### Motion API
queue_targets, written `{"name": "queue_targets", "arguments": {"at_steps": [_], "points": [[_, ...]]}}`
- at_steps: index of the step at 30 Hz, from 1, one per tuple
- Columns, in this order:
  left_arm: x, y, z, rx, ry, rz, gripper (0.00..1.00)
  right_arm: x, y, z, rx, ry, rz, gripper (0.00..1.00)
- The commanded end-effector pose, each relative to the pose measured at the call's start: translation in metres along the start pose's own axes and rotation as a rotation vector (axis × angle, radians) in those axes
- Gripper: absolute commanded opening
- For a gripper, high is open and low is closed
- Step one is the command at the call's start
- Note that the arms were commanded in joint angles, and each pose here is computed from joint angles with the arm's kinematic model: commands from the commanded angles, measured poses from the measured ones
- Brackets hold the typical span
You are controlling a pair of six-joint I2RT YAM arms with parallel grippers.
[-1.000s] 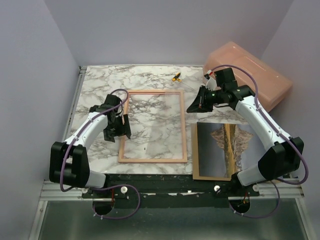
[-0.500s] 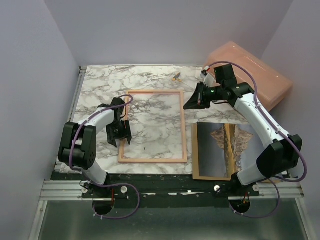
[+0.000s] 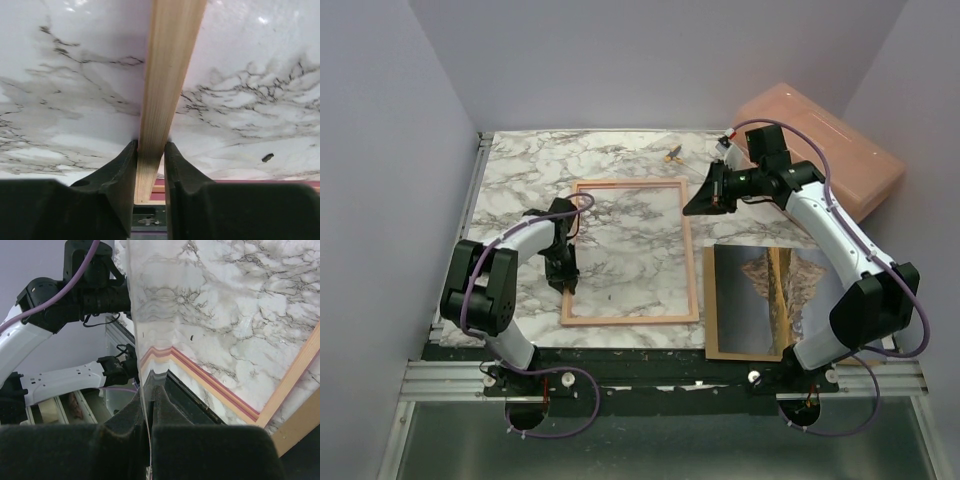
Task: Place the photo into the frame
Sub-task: Adjust the photo frame at the center of the board, then place the photo frame item in the photo frame.
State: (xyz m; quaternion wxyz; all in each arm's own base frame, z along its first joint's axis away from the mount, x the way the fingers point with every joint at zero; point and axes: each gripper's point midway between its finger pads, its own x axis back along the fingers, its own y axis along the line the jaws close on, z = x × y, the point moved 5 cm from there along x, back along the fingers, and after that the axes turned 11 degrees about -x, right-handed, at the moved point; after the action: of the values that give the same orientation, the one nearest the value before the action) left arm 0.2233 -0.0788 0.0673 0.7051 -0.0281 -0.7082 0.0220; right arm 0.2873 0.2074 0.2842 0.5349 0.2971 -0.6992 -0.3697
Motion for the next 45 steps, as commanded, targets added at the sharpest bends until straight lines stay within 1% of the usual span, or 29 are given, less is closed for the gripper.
{"name": "queue_targets", "arguments": {"at_steps": [1, 2, 4, 7, 10, 18, 22, 26, 27, 28, 29, 30, 32, 34, 35, 39, 43, 45], "points": [[0.000, -0.012, 0.015, -0.066, -0.003, 0.041, 0.21, 0.004, 0.016, -0.006, 0.037, 0.002, -0.058, 0.00], [0.000, -0.013, 0.020, -0.070, 0.002, 0.042, 0.20, 0.004, 0.015, -0.007, 0.039, 0.002, -0.056, 0.00], [0.000, -0.014, 0.025, -0.080, 0.002, 0.049, 0.13, 0.003, 0.014, -0.007, 0.037, 0.003, -0.051, 0.00], [0.001, -0.015, 0.032, -0.092, -0.001, 0.045, 0.09, 0.002, 0.012, -0.008, 0.038, 0.005, -0.044, 0.00], [0.005, -0.023, 0.036, -0.123, -0.018, 0.067, 0.00, 0.001, 0.011, -0.008, 0.045, 0.005, -0.032, 0.00], [0.008, -0.031, 0.036, -0.203, -0.042, 0.054, 0.00, 0.004, 0.004, -0.010, 0.074, 0.006, 0.035, 0.00], [0.002, -0.032, 0.038, -0.212, -0.021, 0.052, 0.00, 0.002, 0.000, -0.009, 0.071, 0.013, 0.045, 0.00], [0.005, -0.034, 0.039, -0.211, -0.025, 0.056, 0.00, 0.001, -0.003, -0.009, 0.074, 0.012, 0.058, 0.00], [0.007, -0.035, 0.039, -0.210, -0.032, 0.058, 0.09, 0.000, -0.004, -0.010, 0.074, 0.012, 0.062, 0.00], [0.011, -0.035, 0.038, -0.209, -0.042, 0.064, 0.21, -0.001, -0.005, -0.010, 0.072, 0.015, 0.066, 0.00], [0.016, -0.036, 0.037, -0.210, -0.056, 0.069, 0.40, -0.001, -0.005, -0.010, 0.076, 0.018, 0.067, 0.00], [0.021, -0.037, 0.036, -0.210, -0.071, 0.076, 0.52, -0.001, -0.006, -0.011, 0.075, 0.021, 0.067, 0.00], [0.033, -0.039, 0.034, -0.204, -0.109, 0.096, 0.70, -0.002, -0.006, -0.011, 0.081, 0.029, 0.064, 0.00], [0.046, -0.043, 0.030, -0.200, -0.148, 0.158, 0.75, -0.002, -0.005, -0.012, 0.088, 0.030, 0.065, 0.00], [0.052, -0.044, 0.029, -0.187, -0.166, 0.195, 0.75, -0.002, -0.005, -0.012, 0.088, 0.033, 0.065, 0.00], [0.072, -0.045, 0.023, -0.139, -0.233, 0.339, 0.74, -0.004, -0.003, -0.013, 0.090, 0.045, 0.047, 0.00], [0.081, -0.041, 0.019, -0.107, -0.291, 0.406, 0.73, -0.007, 0.000, -0.014, 0.074, 0.059, 0.022, 0.00], [0.080, -0.037, 0.019, -0.078, -0.302, 0.445, 0.70, -0.006, 0.006, -0.016, 0.072, 0.064, 0.002, 0.01]]}}
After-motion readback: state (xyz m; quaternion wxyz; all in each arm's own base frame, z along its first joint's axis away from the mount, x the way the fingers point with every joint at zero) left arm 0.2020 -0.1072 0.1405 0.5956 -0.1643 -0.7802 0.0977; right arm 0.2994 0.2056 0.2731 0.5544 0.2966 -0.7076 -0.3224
